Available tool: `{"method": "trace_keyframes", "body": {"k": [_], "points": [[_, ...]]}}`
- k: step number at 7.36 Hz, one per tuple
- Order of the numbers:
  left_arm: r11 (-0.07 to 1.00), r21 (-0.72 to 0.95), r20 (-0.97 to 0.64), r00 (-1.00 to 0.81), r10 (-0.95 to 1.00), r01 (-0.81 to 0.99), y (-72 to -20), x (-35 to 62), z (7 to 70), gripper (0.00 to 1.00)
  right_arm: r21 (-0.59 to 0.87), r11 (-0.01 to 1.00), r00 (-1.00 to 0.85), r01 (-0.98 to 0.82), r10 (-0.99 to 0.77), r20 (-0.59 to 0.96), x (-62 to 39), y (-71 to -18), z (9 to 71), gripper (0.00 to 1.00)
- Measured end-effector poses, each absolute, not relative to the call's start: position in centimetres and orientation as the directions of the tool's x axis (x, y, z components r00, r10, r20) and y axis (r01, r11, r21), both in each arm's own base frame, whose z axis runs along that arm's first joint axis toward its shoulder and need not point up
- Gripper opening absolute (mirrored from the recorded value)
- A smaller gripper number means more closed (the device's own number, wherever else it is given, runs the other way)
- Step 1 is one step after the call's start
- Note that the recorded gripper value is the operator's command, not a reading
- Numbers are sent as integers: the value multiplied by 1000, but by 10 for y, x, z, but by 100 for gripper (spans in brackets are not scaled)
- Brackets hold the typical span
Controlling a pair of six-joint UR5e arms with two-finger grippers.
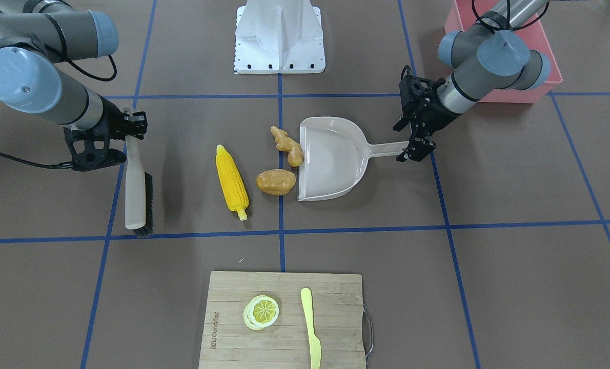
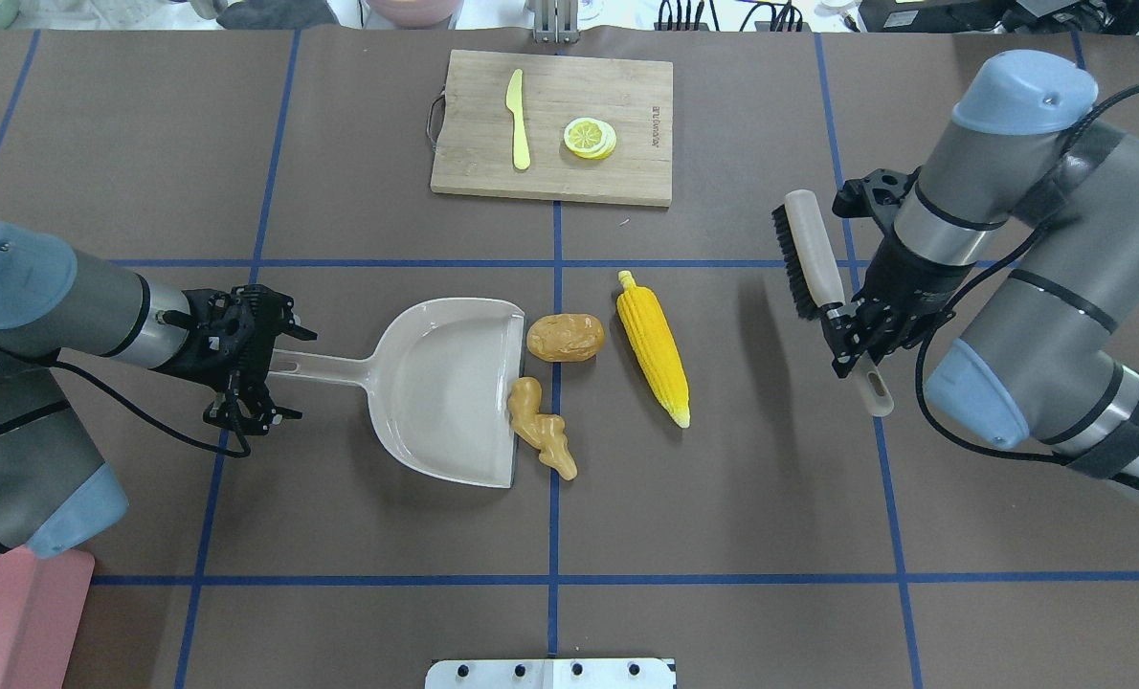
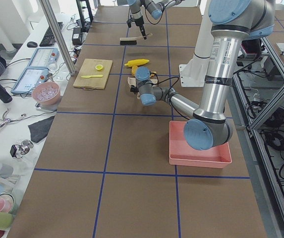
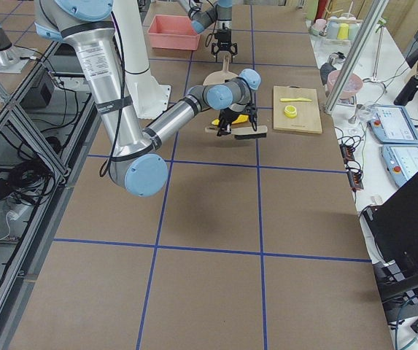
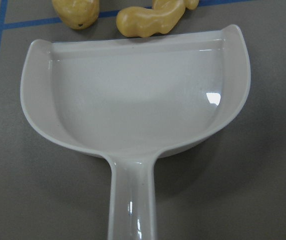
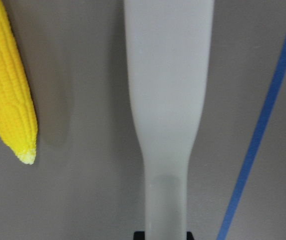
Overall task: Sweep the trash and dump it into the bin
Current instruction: 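Lift the brush with the right gripper and move it beside the corn cob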
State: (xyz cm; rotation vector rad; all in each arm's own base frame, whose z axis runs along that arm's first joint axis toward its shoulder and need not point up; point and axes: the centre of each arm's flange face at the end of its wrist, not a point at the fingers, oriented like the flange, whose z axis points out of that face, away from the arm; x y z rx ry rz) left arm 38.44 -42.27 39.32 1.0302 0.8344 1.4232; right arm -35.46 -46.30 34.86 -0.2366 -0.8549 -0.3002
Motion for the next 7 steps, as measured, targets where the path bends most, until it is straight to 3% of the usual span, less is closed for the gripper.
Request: {"method": "trace_keyframes", "body": {"k": [7], "points": [[-102, 917, 120, 22, 993, -386, -428, 388, 407, 96, -103, 907, 652, 408, -211, 728, -444, -441, 320, 0]]}}
